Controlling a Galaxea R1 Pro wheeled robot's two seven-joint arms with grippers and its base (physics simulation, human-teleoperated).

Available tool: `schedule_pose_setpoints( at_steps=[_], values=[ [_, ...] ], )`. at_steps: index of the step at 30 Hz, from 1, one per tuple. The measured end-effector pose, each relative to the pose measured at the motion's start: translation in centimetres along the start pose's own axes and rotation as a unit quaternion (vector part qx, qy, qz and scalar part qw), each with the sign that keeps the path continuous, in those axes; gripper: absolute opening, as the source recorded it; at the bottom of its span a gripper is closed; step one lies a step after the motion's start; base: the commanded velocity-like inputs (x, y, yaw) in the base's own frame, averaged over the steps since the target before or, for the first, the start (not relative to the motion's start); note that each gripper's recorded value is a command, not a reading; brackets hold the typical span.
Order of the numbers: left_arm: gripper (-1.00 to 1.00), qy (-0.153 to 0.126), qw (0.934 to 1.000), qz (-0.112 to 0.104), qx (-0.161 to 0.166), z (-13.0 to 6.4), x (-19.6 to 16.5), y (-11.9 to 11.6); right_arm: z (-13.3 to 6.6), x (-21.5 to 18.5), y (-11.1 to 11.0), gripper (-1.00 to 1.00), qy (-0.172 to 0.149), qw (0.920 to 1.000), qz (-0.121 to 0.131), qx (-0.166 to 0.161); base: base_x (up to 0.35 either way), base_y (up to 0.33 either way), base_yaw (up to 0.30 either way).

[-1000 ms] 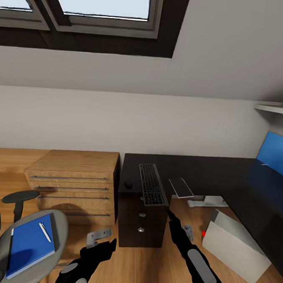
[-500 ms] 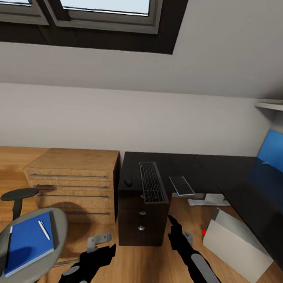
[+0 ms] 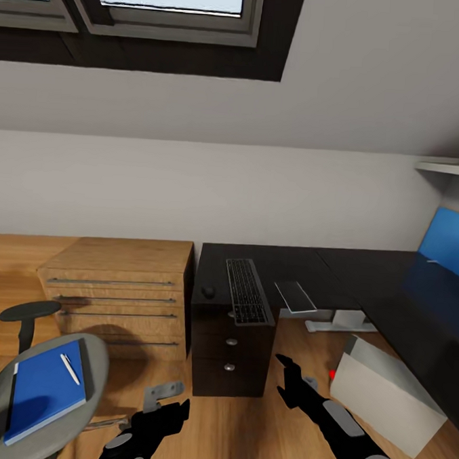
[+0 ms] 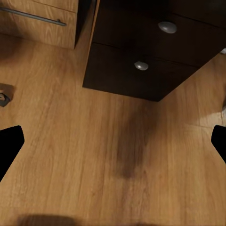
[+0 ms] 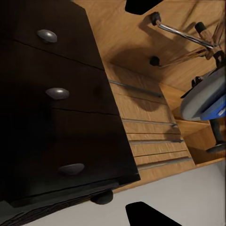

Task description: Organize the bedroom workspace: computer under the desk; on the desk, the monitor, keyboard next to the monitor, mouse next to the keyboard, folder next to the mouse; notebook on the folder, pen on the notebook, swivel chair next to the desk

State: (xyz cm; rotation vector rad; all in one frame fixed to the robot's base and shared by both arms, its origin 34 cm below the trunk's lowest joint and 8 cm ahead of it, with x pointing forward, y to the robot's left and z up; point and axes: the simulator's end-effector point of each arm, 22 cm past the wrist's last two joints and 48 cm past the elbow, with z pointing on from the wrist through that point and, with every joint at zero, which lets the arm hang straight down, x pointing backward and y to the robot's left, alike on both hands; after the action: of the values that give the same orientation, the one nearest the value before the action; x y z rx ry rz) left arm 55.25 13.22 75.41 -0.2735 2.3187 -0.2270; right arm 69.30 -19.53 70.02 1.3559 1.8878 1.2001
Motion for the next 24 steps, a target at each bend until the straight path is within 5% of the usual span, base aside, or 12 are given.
schedule_pose_setpoints(
  at_steps=[6,9,11,14,24],
  values=[
    [1.0,0.001,1.0,0.0,0.0,0.7,0.8,0.2,0.5,-0.3,0.1,1.0,-0.002,0.9999,-0.004,-0.012,0.0,0.0,0.0],
    [1.0,0.001,1.0,0.0,0.0,1.0,1.2,0.4,0.8,-0.5,1.6,1.0,-0.005,0.9991,-0.013,-0.04,0.0,0.0,0.0],
    [1.0,0.001,1.0,0.0,0.0,1.3,1.5,0.4,0.6,-0.4,4.6,1.0,-0.006,0.9948,-0.021,-0.099,0.0,0.0,0.0],
    [1.0,0.001,1.0,0.0,0.0,1.6,1.9,0.6,0.7,-0.5,5.0,1.0,-0.006,0.9927,-0.025,-0.118,0.0,0.0,0.0],
    [1.0,0.001,1.0,0.0,0.0,2.7,3.2,1.0,1.3,-0.9,3.9,1.0,-0.017,0.9904,-0.052,-0.127,0.0,0.0,0.0]
  ],
)
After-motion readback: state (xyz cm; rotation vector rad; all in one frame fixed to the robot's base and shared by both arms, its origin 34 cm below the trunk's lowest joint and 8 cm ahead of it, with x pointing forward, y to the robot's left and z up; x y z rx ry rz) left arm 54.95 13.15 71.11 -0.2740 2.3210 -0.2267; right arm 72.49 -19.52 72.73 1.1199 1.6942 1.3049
